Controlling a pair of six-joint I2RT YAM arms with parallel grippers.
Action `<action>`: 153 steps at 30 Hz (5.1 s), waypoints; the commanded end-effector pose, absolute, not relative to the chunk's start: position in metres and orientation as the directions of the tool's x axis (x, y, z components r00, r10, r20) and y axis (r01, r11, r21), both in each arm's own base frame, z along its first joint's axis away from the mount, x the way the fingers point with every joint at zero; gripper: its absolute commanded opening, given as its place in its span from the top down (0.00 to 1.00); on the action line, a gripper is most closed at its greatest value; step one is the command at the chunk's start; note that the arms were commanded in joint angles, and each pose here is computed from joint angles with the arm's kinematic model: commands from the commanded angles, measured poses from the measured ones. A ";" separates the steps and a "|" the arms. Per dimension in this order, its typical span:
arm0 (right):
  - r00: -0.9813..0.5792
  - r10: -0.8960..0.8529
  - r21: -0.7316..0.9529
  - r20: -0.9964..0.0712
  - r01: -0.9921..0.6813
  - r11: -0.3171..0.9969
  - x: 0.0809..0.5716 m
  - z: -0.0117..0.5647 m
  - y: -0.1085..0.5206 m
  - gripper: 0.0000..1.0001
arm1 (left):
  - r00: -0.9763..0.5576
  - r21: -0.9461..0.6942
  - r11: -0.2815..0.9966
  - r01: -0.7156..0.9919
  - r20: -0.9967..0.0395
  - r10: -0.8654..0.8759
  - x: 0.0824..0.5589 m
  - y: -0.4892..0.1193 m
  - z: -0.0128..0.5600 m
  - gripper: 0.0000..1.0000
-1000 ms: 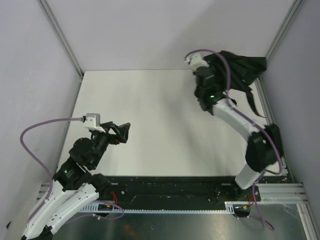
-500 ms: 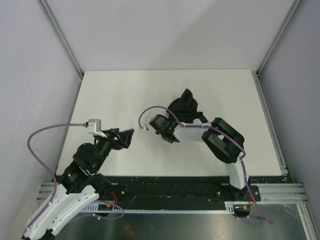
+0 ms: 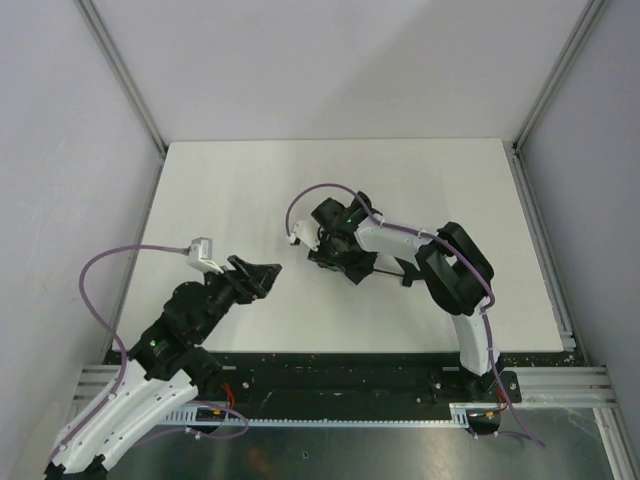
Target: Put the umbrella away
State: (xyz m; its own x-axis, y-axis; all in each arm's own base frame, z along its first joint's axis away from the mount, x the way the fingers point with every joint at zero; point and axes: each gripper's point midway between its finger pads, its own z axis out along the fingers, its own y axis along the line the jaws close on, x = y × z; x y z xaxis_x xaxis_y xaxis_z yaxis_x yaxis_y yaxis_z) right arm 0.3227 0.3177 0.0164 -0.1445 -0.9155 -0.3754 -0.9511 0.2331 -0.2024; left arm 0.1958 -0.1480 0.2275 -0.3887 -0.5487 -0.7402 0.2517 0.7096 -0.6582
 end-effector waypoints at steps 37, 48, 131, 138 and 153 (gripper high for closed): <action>-0.596 -0.744 0.691 -0.301 -0.674 0.261 0.203 -0.025 0.328 1.00 | -0.493 -0.769 0.195 -0.609 0.175 -0.852 0.265 -0.254 0.027 0.09; -0.564 -0.740 0.711 -0.367 -0.683 0.167 0.194 -0.003 0.341 1.00 | -0.505 -0.844 0.249 -0.475 0.030 -0.863 0.276 -0.245 0.017 0.70; -0.492 -0.303 -0.216 -0.816 -0.226 0.950 0.533 0.094 0.186 0.72 | -0.583 -0.874 0.285 -0.395 -0.002 -0.812 0.234 -0.229 0.023 1.00; -0.810 -0.284 -0.139 -0.512 -0.249 0.959 0.525 0.088 0.166 0.17 | -0.576 -0.876 0.265 -0.403 0.018 -0.817 0.232 -0.230 0.028 1.00; -0.512 -0.248 -0.091 -0.823 -0.312 0.946 0.386 0.233 0.176 0.04 | -0.558 -0.858 0.255 -0.446 0.043 -0.829 0.230 -0.230 0.026 1.00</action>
State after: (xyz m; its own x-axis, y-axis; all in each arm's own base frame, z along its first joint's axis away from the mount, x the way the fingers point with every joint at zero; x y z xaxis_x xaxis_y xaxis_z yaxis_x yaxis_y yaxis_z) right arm 0.4191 0.0875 0.1321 -0.8395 -0.1541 -0.5211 -0.0952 0.9858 -0.1380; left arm 0.2373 -0.2359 0.0423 -0.5634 -0.8239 0.0608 -0.4012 0.2086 -0.8919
